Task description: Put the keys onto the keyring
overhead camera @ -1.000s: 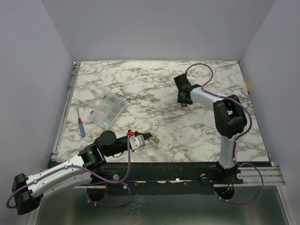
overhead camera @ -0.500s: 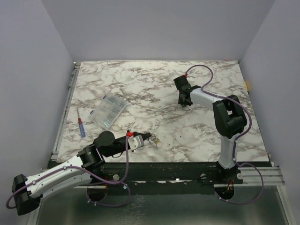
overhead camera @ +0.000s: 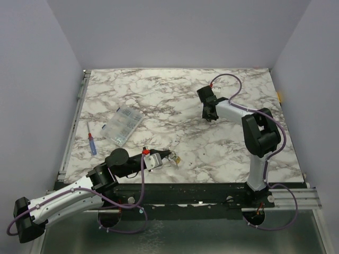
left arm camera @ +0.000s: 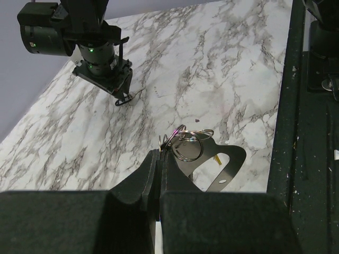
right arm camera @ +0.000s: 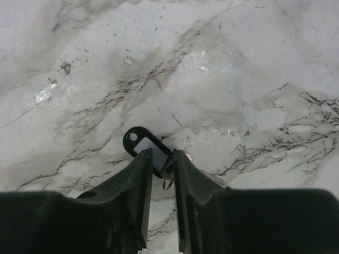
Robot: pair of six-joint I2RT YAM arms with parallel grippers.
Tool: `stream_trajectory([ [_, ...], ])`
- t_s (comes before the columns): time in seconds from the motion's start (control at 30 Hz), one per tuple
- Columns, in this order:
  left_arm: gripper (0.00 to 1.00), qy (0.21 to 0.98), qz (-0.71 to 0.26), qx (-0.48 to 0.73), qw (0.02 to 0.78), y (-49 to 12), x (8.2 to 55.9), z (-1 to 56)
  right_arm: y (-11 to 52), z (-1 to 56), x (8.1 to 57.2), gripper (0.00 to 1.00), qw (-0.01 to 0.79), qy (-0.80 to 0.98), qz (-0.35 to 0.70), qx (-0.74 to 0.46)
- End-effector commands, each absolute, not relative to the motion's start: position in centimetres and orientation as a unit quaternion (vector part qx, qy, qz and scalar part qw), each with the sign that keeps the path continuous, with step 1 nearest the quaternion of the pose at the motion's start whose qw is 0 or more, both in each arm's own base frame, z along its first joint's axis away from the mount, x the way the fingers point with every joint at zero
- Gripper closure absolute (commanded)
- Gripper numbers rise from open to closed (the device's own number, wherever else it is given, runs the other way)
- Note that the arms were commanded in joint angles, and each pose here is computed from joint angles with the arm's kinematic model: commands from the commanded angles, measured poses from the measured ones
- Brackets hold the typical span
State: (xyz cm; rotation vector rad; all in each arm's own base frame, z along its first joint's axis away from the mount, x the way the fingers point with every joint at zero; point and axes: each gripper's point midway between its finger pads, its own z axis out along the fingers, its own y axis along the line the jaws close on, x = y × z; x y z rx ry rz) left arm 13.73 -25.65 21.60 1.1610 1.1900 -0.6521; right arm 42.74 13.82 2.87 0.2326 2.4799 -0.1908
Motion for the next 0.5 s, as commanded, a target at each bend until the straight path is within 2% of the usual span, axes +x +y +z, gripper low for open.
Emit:
stream_trajectory([
  [0.0, 1.00, 0.497, -0.295, 0.506, 0.640, -25.9, 13.2, 22.7, 13.2, 4.1, 42.0, 0.71, 0.319, 0.940, -0.070, 0.099],
  [0.23, 1.00, 0.497, -0.295, 0.506, 0.640, -25.8, 13.2, 22.7, 13.2, 4.4, 41.9, 0.73, 0.324, 0.938, -0.066, 0.105],
  [0.37, 1.00, 0.498, -0.294, 0.506, 0.640, -25.8, 13.2, 22.6, 12.6, 4.6, 41.5, 0.62, 0.330, 0.934, -0.075, 0.111],
  [0.47, 1.00, 0.497, -0.295, 0.506, 0.640, -25.9, 13.2, 22.7, 12.2, 4.8, 41.2, 0.59, 0.333, 0.932, -0.081, 0.114],
])
